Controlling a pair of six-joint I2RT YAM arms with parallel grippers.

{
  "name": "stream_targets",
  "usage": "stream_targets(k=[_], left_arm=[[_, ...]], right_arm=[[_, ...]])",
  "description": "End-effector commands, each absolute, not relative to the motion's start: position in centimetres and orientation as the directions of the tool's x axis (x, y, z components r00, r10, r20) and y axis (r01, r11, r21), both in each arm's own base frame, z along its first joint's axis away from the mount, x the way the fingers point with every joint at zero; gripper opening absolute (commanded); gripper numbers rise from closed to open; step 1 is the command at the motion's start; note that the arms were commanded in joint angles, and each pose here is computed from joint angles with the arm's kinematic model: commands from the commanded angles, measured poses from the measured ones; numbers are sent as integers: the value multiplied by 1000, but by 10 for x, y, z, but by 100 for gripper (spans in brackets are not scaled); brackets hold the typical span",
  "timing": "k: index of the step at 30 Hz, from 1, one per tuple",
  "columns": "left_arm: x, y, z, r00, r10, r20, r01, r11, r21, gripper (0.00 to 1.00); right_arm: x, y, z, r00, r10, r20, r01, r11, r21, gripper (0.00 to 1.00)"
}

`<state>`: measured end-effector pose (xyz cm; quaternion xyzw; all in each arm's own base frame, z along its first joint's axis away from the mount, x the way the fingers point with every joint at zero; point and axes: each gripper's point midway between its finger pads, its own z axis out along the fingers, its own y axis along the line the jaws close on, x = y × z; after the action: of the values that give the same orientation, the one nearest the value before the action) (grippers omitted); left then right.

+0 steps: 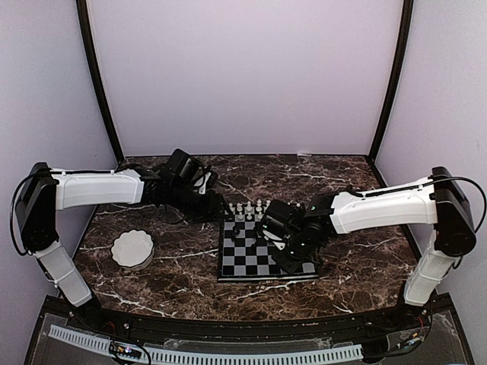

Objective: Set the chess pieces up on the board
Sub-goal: Place the bishop on c8.

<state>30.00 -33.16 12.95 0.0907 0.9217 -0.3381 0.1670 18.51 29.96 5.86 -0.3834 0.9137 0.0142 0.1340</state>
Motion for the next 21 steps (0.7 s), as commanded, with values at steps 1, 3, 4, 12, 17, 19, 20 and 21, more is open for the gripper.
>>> stream_targets(k=[1,3,4,12,17,19,20,21], left_arm=[[300,-338,138,-921,52,-385,297,734,-611,56],[300,-338,137,-921,52,-385,297,734,-611,56],[300,-338,137,-921,52,-385,297,733,-612,56],[301,-339,139,-920,49,-390,300,729,-615,56],[301,-340,140,-919,50,-392,302,729,-614,56],[301,-339,142,-917,50,-395,304,729,-614,56],[301,-340,143,-916,53,-398,308,728,-613,56],[301,-340,144,-913,59,-404,315,730,-606,56]], right_arm=[[187,297,54,-675,-695,-249,-701,709,-78,9],[187,296,54,-676,-693,-250,-699,711,-80,10],[187,296,54,-677,-693,-249,-698,711,-81,11],[190,295,66,-678,-680,-279,-687,721,-89,21],[195,299,81,-681,-662,-313,-674,734,-86,25],[198,300,88,-681,-657,-321,-669,738,-92,25],[200,301,96,-681,-652,-334,-663,742,-97,26],[204,301,105,-678,-646,-350,-658,746,-104,26]])
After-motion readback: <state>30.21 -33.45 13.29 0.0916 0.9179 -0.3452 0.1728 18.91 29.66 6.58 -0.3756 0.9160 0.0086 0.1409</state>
